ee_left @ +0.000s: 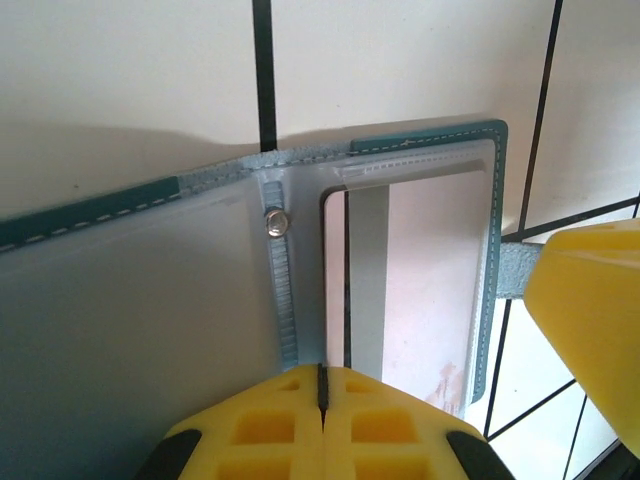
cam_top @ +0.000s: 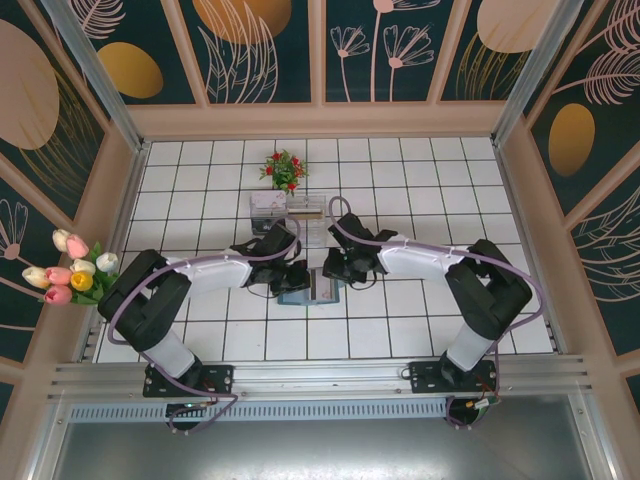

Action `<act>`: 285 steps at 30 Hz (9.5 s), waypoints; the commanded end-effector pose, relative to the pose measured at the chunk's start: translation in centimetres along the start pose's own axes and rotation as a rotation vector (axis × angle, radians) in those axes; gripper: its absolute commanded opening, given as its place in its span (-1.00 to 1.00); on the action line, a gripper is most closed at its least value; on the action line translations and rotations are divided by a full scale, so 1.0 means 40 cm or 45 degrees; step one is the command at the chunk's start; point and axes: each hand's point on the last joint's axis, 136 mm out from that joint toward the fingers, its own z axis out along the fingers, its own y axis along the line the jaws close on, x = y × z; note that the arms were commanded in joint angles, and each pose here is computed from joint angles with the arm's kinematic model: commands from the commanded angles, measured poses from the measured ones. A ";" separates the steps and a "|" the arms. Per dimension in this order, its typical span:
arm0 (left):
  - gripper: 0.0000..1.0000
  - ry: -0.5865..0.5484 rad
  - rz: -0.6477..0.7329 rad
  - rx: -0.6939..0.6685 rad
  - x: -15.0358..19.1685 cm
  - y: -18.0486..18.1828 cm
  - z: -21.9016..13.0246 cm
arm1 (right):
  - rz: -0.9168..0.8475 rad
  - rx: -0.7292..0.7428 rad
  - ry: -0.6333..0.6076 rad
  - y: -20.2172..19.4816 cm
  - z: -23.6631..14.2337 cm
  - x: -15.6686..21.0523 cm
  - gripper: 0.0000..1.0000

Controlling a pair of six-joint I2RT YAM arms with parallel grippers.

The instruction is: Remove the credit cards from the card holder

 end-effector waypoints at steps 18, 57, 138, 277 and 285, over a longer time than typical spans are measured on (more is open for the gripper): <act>-0.75 0.007 -0.153 0.222 0.010 -0.025 -0.024 | 0.017 -0.010 0.053 -0.015 0.033 0.025 -0.55; -0.74 0.052 -0.118 0.393 0.014 0.000 -0.001 | 0.027 0.052 0.131 -0.059 0.079 0.057 -0.58; -0.69 0.046 -0.052 0.423 0.000 -0.020 -0.030 | -0.054 0.013 0.184 -0.006 0.094 0.074 -0.62; -1.00 0.410 1.924 -0.719 -0.507 0.049 -0.318 | 0.213 -0.317 -0.455 -0.065 -0.337 -0.252 0.98; -0.66 0.323 1.915 -0.779 -0.547 0.038 -0.320 | 0.218 -0.322 -0.457 -0.063 -0.337 -0.252 0.98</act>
